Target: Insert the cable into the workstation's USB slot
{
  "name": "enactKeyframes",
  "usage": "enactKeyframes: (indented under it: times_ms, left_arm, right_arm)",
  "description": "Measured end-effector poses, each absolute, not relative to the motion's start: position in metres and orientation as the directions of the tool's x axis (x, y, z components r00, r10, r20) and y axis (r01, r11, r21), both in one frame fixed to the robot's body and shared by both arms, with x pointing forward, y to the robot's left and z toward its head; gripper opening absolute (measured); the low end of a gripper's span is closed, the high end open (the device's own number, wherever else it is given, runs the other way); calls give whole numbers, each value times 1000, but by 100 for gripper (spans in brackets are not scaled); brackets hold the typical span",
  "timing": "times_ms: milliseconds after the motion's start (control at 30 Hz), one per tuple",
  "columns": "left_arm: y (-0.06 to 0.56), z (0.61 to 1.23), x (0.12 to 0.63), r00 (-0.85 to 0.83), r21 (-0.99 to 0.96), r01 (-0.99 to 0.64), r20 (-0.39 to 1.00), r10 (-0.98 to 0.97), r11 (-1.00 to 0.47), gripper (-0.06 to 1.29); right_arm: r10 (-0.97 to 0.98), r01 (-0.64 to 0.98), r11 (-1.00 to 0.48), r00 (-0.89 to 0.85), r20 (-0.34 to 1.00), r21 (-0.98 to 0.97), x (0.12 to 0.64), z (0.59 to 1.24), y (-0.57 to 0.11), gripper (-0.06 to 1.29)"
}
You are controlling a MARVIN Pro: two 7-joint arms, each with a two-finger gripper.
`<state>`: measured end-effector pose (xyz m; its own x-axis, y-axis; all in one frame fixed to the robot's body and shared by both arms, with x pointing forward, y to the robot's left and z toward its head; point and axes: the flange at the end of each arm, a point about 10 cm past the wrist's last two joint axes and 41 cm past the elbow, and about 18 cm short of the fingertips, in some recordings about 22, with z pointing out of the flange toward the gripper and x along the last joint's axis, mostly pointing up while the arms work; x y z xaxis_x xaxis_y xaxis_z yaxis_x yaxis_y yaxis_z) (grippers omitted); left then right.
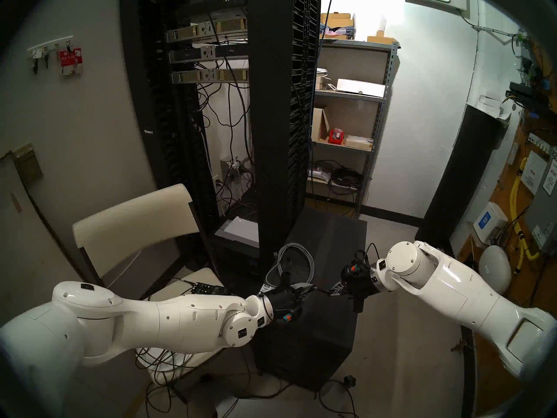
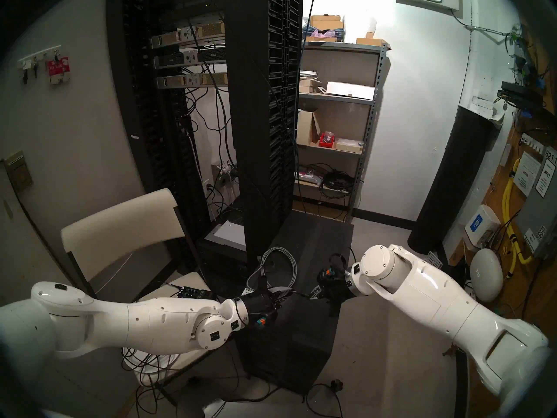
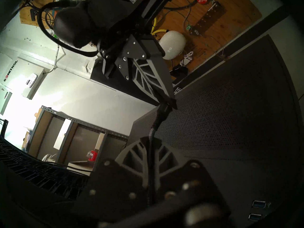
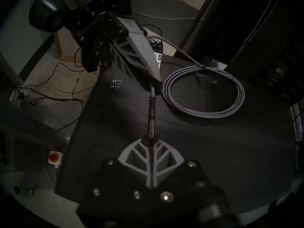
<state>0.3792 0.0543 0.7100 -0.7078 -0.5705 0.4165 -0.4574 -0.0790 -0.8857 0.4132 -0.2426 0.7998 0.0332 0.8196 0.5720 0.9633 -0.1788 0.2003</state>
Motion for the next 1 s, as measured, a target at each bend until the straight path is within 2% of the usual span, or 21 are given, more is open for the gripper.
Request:
enactKeyframes:
  times_ms: [100, 167, 633, 667, 733, 1000]
  left_arm:
    - [55, 709, 379, -710, -884, -459, 424, -562, -87, 5]
    - [56, 708, 379, -711, -882, -462, 432, -554, -94, 1]
    - [70, 689, 376, -619, -774, -568, 626, -474, -281, 1]
    - [71, 687, 375, -606, -758, -578, 646, -464, -301, 1]
    - [73, 686, 375, -591, -738, -590, 671, -448, -327, 1]
    - [92, 682, 377, -528, -647, -623, 762, -375, -439, 1]
  right_arm:
    - [820, 961, -183, 32, 572, 207, 413, 802, -244, -3]
    - [819, 960, -183, 31, 573, 211, 412, 803, -244, -3]
    - [797, 954, -191, 13, 604, 232, 409, 808, -242, -2]
    - [795, 953, -193, 12, 606, 233, 409, 809, -241, -1]
    - [793, 952, -195, 12, 610, 235, 408, 809, -242, 13]
    - [782, 948, -218, 28, 622, 232, 401, 804, -254, 20]
